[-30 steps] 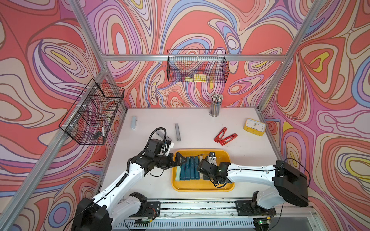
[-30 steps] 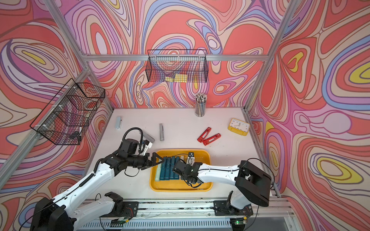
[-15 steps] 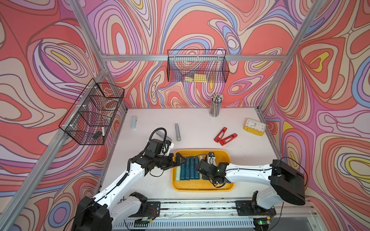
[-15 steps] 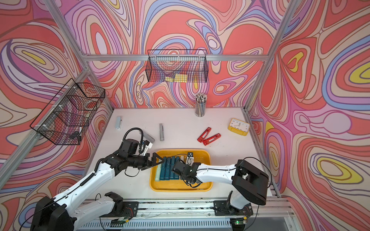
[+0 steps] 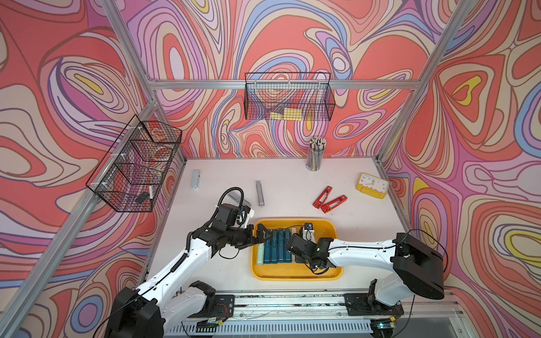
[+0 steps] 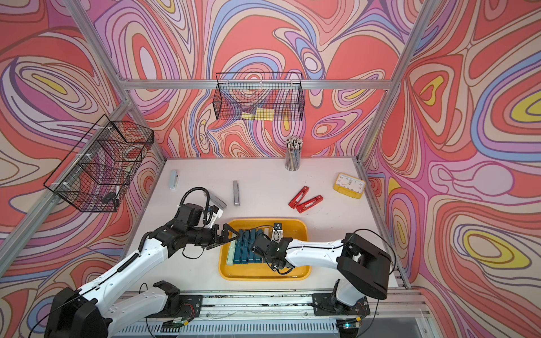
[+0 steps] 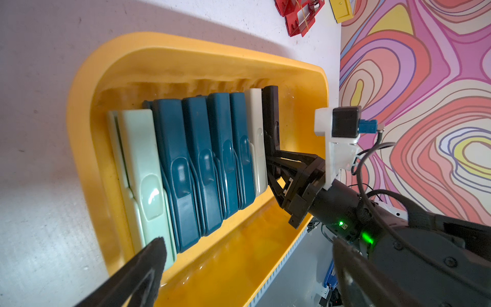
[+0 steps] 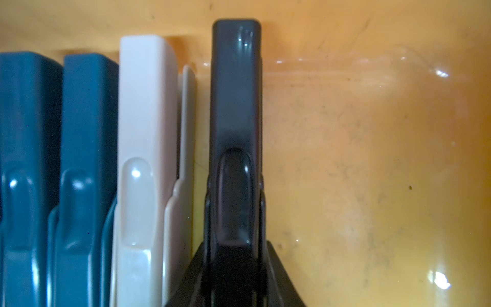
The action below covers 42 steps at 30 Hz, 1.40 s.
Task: Put the pruning pliers into the storage box
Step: Place the pruning pliers in the storage box.
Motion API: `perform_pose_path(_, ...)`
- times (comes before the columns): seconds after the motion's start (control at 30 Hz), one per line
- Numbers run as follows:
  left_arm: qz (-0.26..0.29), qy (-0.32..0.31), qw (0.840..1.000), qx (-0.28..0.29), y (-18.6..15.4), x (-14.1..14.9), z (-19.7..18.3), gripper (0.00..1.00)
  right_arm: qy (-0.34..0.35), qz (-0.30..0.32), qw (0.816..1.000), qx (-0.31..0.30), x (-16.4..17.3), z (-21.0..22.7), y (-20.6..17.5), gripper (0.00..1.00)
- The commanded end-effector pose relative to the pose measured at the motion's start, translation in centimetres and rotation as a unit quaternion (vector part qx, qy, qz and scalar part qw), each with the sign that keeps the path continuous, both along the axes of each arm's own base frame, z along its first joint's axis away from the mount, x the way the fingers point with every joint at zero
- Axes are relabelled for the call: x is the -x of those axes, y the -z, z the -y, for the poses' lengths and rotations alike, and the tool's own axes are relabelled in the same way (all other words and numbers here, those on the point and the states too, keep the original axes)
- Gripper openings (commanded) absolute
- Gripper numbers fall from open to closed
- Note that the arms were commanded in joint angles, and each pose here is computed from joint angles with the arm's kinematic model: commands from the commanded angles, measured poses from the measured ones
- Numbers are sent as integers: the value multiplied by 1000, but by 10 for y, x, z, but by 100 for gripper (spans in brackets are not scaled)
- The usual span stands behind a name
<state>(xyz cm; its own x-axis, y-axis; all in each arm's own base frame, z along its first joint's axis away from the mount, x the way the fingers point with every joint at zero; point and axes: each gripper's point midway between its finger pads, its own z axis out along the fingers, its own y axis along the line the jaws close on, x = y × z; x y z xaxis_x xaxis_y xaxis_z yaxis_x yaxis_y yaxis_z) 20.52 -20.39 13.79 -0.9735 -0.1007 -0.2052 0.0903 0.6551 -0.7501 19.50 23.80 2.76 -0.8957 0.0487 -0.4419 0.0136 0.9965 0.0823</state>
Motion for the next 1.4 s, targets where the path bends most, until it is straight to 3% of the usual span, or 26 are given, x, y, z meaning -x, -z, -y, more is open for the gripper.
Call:
perform_pose_path(0.0, 4, 8, 1000, -1, 4, 1, 1, 99, -5, -11, 1000, 7, 3, -2, 3, 32)
perform_pose_path(0.57, 2, 8, 1000, 0, 6, 0, 2, 99, -5, -8, 1000, 9, 2, -2, -1, 47)
perform_pose_path(1.37, 3, 6, 1000, 3, 4, 0, 2, 99, -2, 42, 999, -1, -7, 8, -58, 45)
